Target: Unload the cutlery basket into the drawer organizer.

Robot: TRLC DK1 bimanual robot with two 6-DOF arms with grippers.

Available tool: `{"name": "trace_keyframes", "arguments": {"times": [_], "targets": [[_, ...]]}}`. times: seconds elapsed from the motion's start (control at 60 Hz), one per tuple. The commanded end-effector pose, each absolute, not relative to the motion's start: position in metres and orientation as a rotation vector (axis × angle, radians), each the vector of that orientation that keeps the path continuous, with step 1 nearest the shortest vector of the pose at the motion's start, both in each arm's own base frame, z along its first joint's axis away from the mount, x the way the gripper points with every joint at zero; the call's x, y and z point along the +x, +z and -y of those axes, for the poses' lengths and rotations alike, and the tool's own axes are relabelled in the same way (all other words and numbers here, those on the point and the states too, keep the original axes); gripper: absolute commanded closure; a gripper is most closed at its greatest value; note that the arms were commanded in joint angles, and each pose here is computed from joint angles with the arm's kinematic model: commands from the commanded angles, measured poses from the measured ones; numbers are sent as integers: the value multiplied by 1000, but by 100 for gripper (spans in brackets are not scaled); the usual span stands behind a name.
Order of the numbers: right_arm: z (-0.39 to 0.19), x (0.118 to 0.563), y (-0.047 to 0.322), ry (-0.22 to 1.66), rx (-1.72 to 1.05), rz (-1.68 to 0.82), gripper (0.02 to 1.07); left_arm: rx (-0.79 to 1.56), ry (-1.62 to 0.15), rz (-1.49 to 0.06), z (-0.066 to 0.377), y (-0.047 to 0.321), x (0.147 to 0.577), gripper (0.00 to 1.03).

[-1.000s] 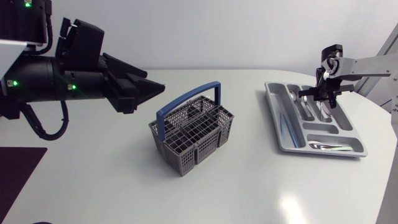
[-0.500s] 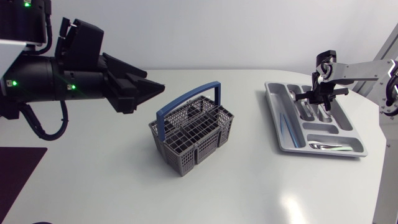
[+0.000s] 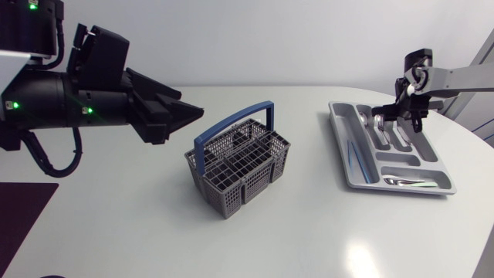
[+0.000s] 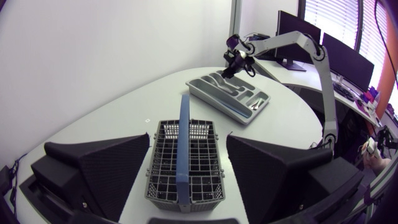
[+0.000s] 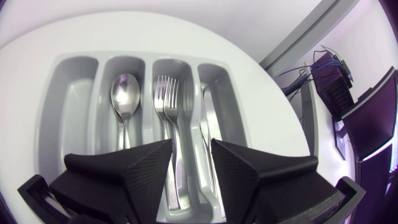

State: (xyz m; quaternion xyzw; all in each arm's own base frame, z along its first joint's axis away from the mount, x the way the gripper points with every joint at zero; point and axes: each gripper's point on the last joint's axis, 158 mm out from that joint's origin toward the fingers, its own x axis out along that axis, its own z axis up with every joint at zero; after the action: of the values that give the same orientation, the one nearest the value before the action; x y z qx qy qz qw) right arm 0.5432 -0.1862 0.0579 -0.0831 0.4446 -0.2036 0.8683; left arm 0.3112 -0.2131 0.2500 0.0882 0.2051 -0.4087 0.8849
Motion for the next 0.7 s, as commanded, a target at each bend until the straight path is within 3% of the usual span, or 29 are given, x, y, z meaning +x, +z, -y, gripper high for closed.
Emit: {"name": "trace_keyframes", "arguments": {"times": [0.0, 0.283, 0.683], "targets": [[164, 535, 101, -385, -180, -851, 54, 202, -848, -389, 212, 265, 307, 5], [37, 495, 152, -86, -210, -730, 52, 347, -773, -437, 188, 223, 305, 5], [-98, 474, 128, 269, -185, -727, 49, 489, -653, -563, 138, 123, 334, 5]]}}
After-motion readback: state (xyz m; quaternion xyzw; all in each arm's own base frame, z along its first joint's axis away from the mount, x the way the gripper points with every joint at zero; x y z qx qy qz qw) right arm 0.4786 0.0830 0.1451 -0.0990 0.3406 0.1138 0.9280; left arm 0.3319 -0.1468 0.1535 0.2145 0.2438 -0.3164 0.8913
